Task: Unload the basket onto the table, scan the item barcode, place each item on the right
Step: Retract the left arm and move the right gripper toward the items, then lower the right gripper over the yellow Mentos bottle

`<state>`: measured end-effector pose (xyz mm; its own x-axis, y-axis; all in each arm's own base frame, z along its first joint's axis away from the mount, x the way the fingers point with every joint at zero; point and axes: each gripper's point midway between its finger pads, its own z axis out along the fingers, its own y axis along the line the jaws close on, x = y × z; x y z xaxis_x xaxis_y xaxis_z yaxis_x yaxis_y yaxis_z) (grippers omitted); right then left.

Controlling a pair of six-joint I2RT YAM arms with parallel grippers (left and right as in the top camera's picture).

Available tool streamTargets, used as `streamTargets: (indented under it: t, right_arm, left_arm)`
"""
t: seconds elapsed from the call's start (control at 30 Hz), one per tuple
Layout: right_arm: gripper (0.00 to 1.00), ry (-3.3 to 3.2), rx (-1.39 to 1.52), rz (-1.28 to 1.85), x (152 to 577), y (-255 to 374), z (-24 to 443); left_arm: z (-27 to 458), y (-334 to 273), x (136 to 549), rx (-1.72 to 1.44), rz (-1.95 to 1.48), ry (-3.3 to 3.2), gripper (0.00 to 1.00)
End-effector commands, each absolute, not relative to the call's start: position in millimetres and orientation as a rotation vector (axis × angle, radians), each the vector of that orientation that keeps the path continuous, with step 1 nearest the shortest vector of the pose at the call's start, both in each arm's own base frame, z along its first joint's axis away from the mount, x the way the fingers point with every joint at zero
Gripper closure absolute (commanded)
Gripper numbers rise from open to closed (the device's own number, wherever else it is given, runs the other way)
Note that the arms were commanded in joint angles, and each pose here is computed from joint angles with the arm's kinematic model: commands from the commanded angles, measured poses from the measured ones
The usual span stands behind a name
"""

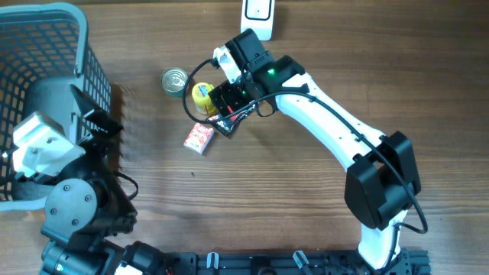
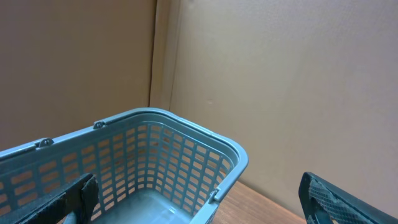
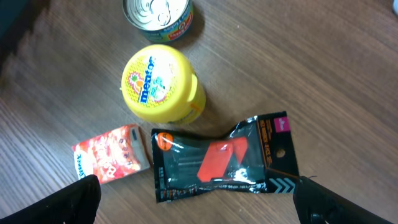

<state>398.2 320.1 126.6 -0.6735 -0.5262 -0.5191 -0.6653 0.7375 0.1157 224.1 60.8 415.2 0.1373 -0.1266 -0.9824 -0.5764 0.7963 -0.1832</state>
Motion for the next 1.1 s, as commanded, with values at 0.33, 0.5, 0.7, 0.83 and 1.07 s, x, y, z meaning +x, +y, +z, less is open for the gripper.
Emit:
streamTargets:
  t: [0.33, 0.5, 0.7, 0.83, 1.07]
  right_arm:
    - [0.00, 2.368, -1.046, 0.385, 406.2, 378.7, 108.6]
    - [0.00, 2.335, -1.097, 0.429, 401.8, 391.8, 103.7]
    - [0.00, 2.342, -1.136, 0.426, 404.2, 396.1, 78.5]
    - [0.00, 2.323, -1.136, 0.428, 408.1, 399.5, 76.0]
    - [0.00, 2.290, -1.162, 0.432, 412.3, 405.0, 68.7]
  left_arm:
    - [419.4, 66.6, 219.3, -0.636, 0.387, 1.406, 0.00]
    - [418.8, 72.9, 214.1, -0.672, 0.425, 1.396, 0.00]
    - [423.4, 75.1, 211.8, -0.699, 0.413, 1.368, 0.00]
    - [423.3, 75.1, 211.8, -0.699, 0.414, 1.368, 0.00]
    - [423.4, 75.0, 211.9, -0.699, 0.413, 1.368, 0.00]
